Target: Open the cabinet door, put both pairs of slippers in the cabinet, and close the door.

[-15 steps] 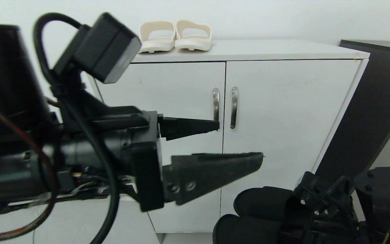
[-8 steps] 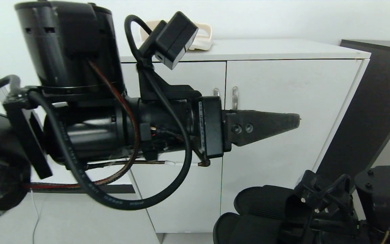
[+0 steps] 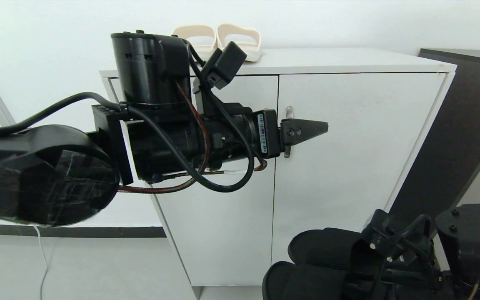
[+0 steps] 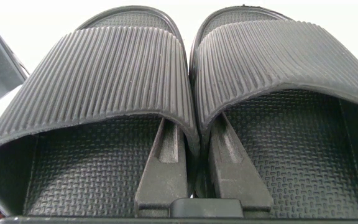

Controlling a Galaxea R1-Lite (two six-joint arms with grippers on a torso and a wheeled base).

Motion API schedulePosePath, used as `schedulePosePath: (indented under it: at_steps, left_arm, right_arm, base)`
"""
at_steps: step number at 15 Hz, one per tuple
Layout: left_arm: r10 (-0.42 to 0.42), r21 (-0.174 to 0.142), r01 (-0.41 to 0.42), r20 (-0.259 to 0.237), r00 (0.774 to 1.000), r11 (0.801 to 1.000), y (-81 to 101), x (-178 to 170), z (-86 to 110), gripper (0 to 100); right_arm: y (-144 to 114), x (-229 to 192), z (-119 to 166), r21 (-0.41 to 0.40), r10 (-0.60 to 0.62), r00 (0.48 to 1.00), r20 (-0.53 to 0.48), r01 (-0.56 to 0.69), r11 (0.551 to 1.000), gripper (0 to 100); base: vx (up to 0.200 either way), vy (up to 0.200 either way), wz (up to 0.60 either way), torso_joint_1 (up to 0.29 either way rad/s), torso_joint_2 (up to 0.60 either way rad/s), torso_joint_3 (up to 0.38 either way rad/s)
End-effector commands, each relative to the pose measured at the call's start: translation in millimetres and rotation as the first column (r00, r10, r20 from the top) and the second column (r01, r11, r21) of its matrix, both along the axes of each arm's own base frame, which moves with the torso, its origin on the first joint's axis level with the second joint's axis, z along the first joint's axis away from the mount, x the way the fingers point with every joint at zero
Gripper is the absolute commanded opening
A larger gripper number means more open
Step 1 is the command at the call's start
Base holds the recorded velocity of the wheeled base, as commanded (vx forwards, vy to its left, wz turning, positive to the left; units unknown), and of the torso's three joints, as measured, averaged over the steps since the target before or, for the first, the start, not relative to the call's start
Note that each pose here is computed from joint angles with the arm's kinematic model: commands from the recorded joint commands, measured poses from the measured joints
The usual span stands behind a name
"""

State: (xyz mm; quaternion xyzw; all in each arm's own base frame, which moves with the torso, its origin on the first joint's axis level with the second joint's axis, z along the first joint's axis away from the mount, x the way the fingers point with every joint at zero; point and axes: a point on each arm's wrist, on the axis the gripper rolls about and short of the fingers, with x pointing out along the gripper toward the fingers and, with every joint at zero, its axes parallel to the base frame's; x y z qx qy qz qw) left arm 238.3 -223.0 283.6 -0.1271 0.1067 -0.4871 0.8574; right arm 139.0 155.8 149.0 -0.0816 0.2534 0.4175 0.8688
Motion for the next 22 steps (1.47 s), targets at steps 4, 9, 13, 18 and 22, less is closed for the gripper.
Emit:
schedulePosePath:
  at_steps: [4,9,13,18,22]
  left_arm:
    - [0.086,0.044,-0.087,0.024,0.996,0.995,-14.7,25.1,-12.4,100]
    - [0.104,0.050,-0.105,0.024,0.994,0.993,-28.8,41.8,-19.1,100]
    - [0.102,0.054,-0.103,0.016,0.995,0.993,-30.4,43.6,-22.4,0]
    - [0.077,0.060,-0.077,0.007,0.997,0.995,-21.8,19.7,-20.3,0]
    - [0.007,0.048,-0.007,0.012,1.000,0.999,-13.4,-22.6,-11.5,0]
  right_arm:
    - [0.6,0.5,0.0,0.000,0.000,1.000,0.000,0.000,1.000,0]
    - [0.4,0.3,-0.4,-0.002,0.000,1.000,-0.001,0.000,1.000,0]
    - [0.2,0.2,-0.8,-0.002,0.002,1.000,-0.003,-0.002,1.000,0]
    - [0.3,-5.1,-3.8,-0.008,0.024,1.000,-0.012,-0.024,1.000,0]
    - [-6.1,-21.7,-2.0,0.045,0.155,0.987,-0.038,-0.154,0.987,0]
  base:
    - [0.000,0.000,0.00,0.000,0.00,0.000]
    - [0.000,0.000,0.00,0.000,0.00,0.000]
    - [0.000,0.000,0.00,0.000,0.00,0.000]
    - [0.000,0.000,0.00,0.000,0.00,0.000]
    - [0.000,0.000,0.00,0.000,0.00,0.000]
